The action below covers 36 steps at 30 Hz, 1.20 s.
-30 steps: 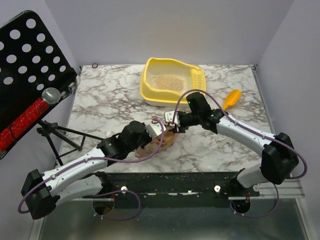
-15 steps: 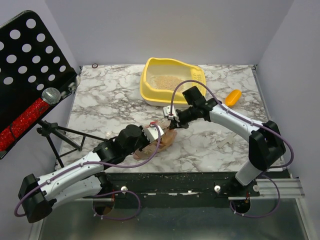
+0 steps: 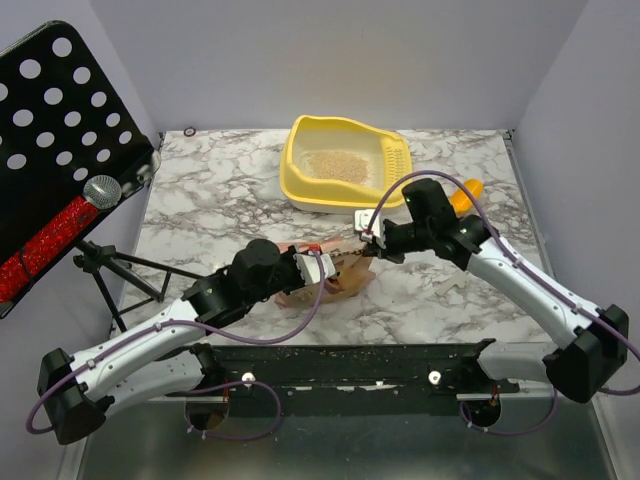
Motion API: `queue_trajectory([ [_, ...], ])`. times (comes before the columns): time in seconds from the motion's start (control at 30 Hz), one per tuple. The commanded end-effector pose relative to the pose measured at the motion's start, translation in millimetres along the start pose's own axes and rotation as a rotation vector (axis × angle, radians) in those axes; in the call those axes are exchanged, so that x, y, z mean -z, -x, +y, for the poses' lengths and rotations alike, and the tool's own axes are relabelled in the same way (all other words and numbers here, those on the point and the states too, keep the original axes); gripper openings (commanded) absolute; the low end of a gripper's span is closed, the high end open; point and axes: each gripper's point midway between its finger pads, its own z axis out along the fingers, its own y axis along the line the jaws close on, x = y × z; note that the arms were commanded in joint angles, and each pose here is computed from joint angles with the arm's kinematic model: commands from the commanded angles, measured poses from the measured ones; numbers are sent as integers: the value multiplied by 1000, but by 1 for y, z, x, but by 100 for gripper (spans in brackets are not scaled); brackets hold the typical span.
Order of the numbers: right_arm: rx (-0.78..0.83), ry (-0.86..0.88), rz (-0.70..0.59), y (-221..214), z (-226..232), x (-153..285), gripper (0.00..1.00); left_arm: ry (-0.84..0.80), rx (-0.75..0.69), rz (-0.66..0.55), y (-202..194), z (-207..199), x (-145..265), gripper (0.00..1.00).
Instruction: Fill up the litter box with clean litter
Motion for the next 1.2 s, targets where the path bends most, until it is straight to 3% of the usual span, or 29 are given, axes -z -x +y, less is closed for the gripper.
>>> queue_trajectory([
  [0.0, -147, -171, 110, -24, -2, 42, 0, 40, -122, -172, 46, 33, 5, 0],
  [0.17, -341, -234, 177, -78, 22, 23, 0, -66, -48, -195, 15, 3, -15, 0],
  [0.37, -477, -389, 106, -82, 6, 19, 0, -85, -1, -195, 5, -8, -18, 0],
  [0.43, -495, -457, 71, -74, -3, 28, 13, -97, -5, -178, 4, -11, -19, 0],
  [0.53, -541, -661, 60, -68, -29, 59, 19, -109, 20, -152, 1, -14, -18, 0],
  [0.67, -845, -1044, -17, -71, -53, 115, 63, -106, 41, -145, 3, -15, -14, 0],
  [0.9, -1116, -1168, -23, -87, -45, 130, 66, -43, 31, -180, 21, -4, -12, 0],
  [1.17, -1579, -1371, 26, -147, -8, 131, 56, -28, 45, -156, 16, -9, -16, 0],
])
